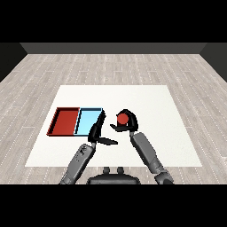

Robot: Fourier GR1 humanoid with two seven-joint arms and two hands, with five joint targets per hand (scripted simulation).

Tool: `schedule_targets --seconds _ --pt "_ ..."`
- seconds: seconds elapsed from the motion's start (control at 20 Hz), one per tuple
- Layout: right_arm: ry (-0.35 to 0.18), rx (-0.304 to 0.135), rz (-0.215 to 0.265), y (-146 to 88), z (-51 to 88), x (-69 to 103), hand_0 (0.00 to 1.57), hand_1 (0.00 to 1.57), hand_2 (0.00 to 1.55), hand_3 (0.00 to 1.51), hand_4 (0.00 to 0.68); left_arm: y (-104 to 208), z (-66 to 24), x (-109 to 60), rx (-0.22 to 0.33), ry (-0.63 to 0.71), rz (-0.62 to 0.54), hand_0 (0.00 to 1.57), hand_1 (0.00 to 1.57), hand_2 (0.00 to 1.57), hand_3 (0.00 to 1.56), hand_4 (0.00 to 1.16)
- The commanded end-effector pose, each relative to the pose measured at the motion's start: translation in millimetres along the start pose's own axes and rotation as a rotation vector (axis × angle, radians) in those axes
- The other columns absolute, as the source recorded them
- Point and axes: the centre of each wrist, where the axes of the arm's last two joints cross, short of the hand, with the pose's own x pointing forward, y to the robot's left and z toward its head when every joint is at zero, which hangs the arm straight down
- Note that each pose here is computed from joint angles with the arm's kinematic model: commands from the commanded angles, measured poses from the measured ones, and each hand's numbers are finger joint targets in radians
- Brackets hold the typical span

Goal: Pick the red can and put it in the red box

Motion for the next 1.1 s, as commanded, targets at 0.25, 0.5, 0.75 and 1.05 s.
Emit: schedule_targets --seconds 0.25,0.5,0.75,1.05 --pt "-0.009 0.046 -0.021 30 12.0 9.1 1.41 1.41 1.43 1.41 0.618 -15 -23.9 -9.6 -0.029 0.018 -0.045 0.0 0.0 0.0 0.0 0.0" --pt "-0.037 0.078 -0.05 37 -7.0 20.6 1.43 1.43 1.43 1.4 0.626 -7 -32.9 -5.0 -0.035 0.058 -0.04 0.0 0.0 0.0 0.0 0.0" --pt "-0.052 0.086 -0.042 51 16.8 23.8 1.45 1.45 1.43 1.39 0.615 -20 -22.4 -20.1 -0.03 0.058 -0.043 0.0 0.0 0.0 0.0 0.0" --pt "-0.04 0.109 -0.089 50 9.8 43.4 1.44 1.44 1.43 1.38 0.595 -22 -33.5 -9.9 -0.057 0.053 -0.089 0.0 0.0 0.0 0.0 0.0"
